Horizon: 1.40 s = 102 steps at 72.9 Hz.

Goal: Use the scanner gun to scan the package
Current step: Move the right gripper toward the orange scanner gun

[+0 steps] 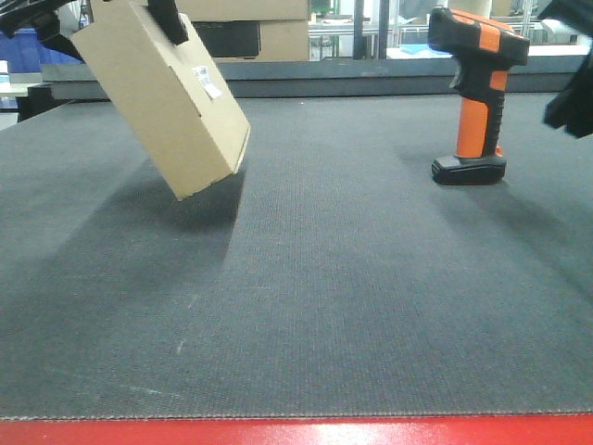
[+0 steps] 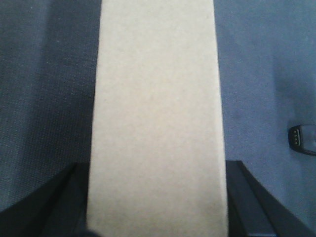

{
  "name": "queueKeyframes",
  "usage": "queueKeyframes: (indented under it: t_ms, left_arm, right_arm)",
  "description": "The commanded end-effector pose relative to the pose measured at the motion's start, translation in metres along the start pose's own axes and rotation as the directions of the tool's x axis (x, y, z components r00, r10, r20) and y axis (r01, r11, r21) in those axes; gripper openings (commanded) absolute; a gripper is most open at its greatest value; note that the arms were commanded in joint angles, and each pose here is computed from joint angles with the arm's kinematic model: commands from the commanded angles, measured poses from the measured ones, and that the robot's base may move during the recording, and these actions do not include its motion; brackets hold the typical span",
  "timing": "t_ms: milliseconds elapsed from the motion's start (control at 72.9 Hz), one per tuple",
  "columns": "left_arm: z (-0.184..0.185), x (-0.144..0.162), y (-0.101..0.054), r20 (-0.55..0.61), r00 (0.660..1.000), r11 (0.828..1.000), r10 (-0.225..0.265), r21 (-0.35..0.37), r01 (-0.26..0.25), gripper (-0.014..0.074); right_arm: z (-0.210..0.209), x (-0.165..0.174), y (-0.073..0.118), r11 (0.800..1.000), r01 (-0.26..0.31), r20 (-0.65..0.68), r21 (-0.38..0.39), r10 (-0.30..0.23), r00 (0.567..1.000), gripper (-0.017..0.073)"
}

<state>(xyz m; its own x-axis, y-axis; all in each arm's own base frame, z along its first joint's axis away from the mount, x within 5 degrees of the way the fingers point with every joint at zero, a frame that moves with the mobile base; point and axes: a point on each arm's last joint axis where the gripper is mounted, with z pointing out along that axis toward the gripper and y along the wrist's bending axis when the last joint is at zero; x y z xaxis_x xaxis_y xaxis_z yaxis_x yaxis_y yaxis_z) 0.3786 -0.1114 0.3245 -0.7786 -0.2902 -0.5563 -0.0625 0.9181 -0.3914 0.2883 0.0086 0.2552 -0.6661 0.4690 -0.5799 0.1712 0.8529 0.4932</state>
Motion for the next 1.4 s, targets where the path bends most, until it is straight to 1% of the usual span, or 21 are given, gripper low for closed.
queueKeyframes:
  t_ms: [0,14,55,69,96,178,192,220,233,343,467,521,604,659,782,892,947,1002,1070,1221,1386]
  left_arm:
    - [-0.003,-0.001,-0.004,0.015,1.0,1.0,-0.009,0.016,0.009,-0.0111]
    - [-0.003,-0.001,-0.004,0.015,1.0,1.0,-0.009,0.016,0.009,-0.0111]
    - [-0.003,-0.001,-0.004,0.014,1.0,1.0,-0.009,0.015,0.009,-0.0111]
    - [-0.003,-0.001,-0.004,0.014,1.0,1.0,-0.009,0.015,0.009,-0.0111]
    - [-0.002,-0.001,-0.003,0.012,1.0,1.0,-0.009,0.015,0.009,-0.0111]
    - [-0.002,0.0,-0.003,0.01,1.0,1.0,-0.009,0.014,0.009,-0.0111]
    - [-0.001,0.0,-0.003,0.008,1.0,1.0,-0.01,0.012,0.01,-0.0111]
    - [-0.001,0.001,-0.002,0.006,1.0,1.0,-0.01,0.011,0.01,-0.0111]
    - [-0.001,0.001,-0.002,0.006,1.0,1.0,-0.01,0.011,0.01,-0.0111]
    - [0.0,0.002,-0.002,-0.001,1.0,1.0,-0.01,0.007,0.01,-0.0111]
    - [0.0,0.002,-0.002,0.001,1.0,1.0,-0.01,0.008,0.01,-0.0111]
    - [0.0,0.002,-0.002,0.001,1.0,1.0,-0.01,0.008,0.01,-0.0111]
    - [0.0,0.002,-0.002,0.002,1.0,1.0,-0.01,0.009,0.01,-0.0111]
    - [0.001,0.002,-0.001,-0.001,1.0,1.0,-0.011,0.007,0.011,-0.0111]
    - [0.004,0.003,-0.001,-0.007,1.0,1.0,-0.011,0.004,0.011,-0.0111]
    - [0.004,0.003,-0.001,-0.007,1.0,1.0,-0.011,0.004,0.011,-0.0111]
    - [0.004,0.003,-0.001,-0.007,1.0,1.0,-0.011,0.004,0.011,-0.0111]
    - [0.004,0.003,-0.001,-0.006,1.0,1.0,-0.01,0.003,0.01,-0.0111]
    - [0.004,0.003,-0.001,-0.006,1.0,1.0,-0.01,0.003,0.01,-0.0111]
    - [0.004,0.003,-0.001,-0.006,1.0,1.0,-0.01,0.003,0.01,-0.0111]
    - [0.004,0.003,-0.001,-0.006,1.0,1.0,-0.008,0.003,0.008,-0.0111]
  right_arm:
    - [0.004,-0.005,0.003,0.998,0.025,0.035,-0.05,-0.023,0.999,-0.0169]
    - [0.005,-0.005,0.004,0.997,0.049,0.037,-0.058,-0.047,0.998,-0.0169]
    - [0.007,-0.006,0.005,0.995,0.049,0.043,-0.082,-0.045,0.998,-0.0169]
    - [0.007,-0.006,0.005,0.994,0.069,0.047,-0.085,-0.065,0.997,-0.0169]
    - [0.01,-0.006,0.005,0.992,0.082,0.051,-0.099,-0.078,0.996,-0.0169]
    - [0.016,-0.008,0.003,0.988,0.08,0.064,-0.129,-0.072,0.995,-0.0169]
    - [0.017,-0.009,0.002,0.986,0.105,0.071,-0.129,-0.097,0.993,-0.0169]
    - [0.019,-0.01,0.0,0.985,0.117,0.079,-0.129,-0.107,0.991,-0.0169]
    - [0.021,-0.01,-0.001,0.981,0.146,0.083,-0.126,-0.136,0.987,-0.0169]
    - [0.03,-0.013,-0.009,0.966,0.239,0.124,-0.101,-0.226,0.966,-0.0169]
    - [0.042,-0.014,-0.02,0.958,0.275,0.129,-0.075,-0.265,0.956,-0.0169]
    - [0.047,-0.012,-0.022,0.947,0.315,0.117,-0.067,-0.306,0.945,-0.0169]
    - [0.051,-0.01,-0.025,0.913,0.405,0.108,-0.055,-0.398,0.911,-0.0169]
    - [0.054,-0.009,-0.026,0.902,0.429,0.103,-0.05,-0.422,0.901,-0.0169]
    - [0.054,-0.011,-0.026,0.918,0.394,0.12,-0.048,-0.386,0.914,-0.0169]
    - [0.054,-0.01,-0.023,0.912,0.405,0.121,-0.056,-0.397,0.91,-0.0169]
    - [0.055,-0.01,-0.023,0.92,0.39,0.119,-0.021,-0.385,0.915,-0.0169]
    - [0.057,-0.009,-0.024,0.918,0.394,0.108,0.034,-0.396,0.912,-0.0169]
    - [0.058,-0.008,-0.025,0.916,0.395,0.101,0.066,-0.4,0.911,-0.0169]
    - [0.061,-0.004,-0.018,0.915,0.402,0.102,-0.033,-0.397,0.912,-0.0169]
    - [0.067,0.001,-0.016,0.912,0.398,0.085,-0.094,-0.391,0.916,-0.0169]
